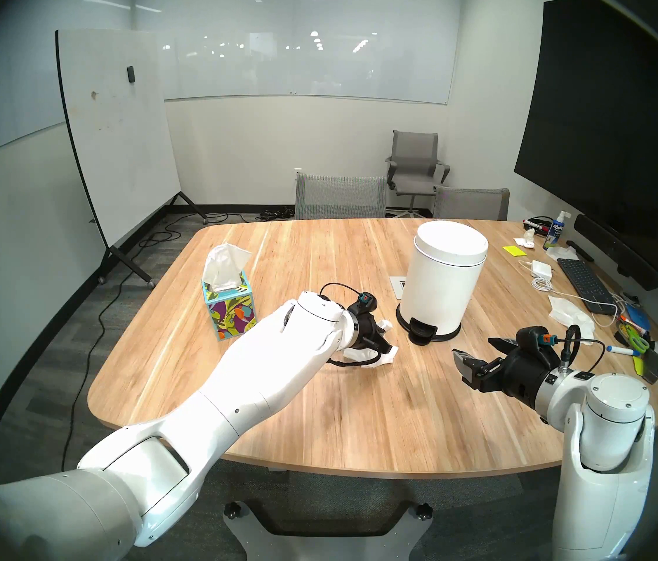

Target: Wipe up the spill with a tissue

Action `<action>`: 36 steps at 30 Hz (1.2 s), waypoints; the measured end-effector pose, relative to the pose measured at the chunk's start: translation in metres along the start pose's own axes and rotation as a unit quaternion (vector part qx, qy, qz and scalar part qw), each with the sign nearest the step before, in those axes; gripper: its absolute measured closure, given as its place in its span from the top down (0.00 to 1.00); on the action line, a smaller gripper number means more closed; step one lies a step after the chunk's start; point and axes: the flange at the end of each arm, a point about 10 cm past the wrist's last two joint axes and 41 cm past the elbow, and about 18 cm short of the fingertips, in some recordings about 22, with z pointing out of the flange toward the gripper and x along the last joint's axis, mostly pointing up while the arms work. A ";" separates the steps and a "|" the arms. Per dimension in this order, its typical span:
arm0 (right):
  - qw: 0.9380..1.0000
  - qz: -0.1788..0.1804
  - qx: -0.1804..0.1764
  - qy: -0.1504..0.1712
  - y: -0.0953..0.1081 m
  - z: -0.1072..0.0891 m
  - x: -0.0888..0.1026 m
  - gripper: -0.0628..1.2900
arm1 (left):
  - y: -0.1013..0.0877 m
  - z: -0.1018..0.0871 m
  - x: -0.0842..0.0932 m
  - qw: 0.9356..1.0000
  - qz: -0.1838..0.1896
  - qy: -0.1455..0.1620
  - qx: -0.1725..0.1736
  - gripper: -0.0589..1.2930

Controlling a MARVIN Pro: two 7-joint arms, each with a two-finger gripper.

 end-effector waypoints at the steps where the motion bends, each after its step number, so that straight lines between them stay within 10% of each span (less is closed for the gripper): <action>1: 1.000 0.000 0.000 0.000 0.000 0.000 0.000 0.95 | -0.001 -0.001 -0.002 1.000 0.000 -0.001 0.001 0.29; 5: 1.000 0.000 0.000 0.000 0.000 0.000 0.000 0.95 | -0.002 -0.003 -0.011 1.000 0.002 -0.004 0.001 0.03; 36: 1.000 0.000 0.000 0.000 0.000 0.000 0.000 0.95 | -0.003 -0.016 -0.071 0.999 0.034 -0.026 0.000 0.03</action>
